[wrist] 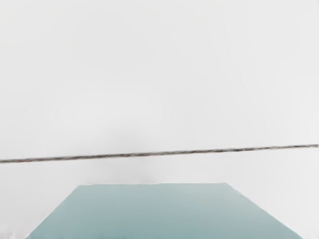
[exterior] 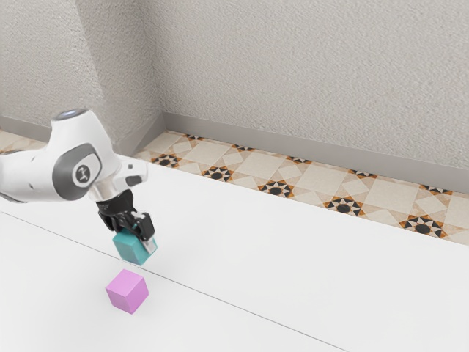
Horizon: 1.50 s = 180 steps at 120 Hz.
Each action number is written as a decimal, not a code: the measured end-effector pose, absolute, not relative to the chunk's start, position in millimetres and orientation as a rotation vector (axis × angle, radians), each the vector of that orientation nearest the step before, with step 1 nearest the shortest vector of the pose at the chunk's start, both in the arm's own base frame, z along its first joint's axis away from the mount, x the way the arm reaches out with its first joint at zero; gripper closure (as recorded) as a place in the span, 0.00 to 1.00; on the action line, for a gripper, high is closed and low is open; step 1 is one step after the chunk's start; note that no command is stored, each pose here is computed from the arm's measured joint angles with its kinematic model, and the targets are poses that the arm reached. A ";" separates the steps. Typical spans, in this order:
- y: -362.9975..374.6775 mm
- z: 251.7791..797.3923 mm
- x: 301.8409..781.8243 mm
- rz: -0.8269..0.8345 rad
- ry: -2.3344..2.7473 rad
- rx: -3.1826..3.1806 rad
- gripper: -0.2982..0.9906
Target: Pick up the blue block with one arm, and put the blue block on the pink block with one arm
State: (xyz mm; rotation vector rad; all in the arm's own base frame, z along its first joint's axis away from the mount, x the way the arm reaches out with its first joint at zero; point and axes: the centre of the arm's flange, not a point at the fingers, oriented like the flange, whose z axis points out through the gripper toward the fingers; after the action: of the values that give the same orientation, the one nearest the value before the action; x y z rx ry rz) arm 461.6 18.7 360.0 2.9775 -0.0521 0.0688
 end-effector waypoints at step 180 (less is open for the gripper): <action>57.6 578.9 500.8 0.429 0.076 3.075 0.26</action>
State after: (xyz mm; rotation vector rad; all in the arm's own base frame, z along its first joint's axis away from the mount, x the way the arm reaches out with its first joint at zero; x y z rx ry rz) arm 500.8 57.6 578.9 3.0754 0.0757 0.4288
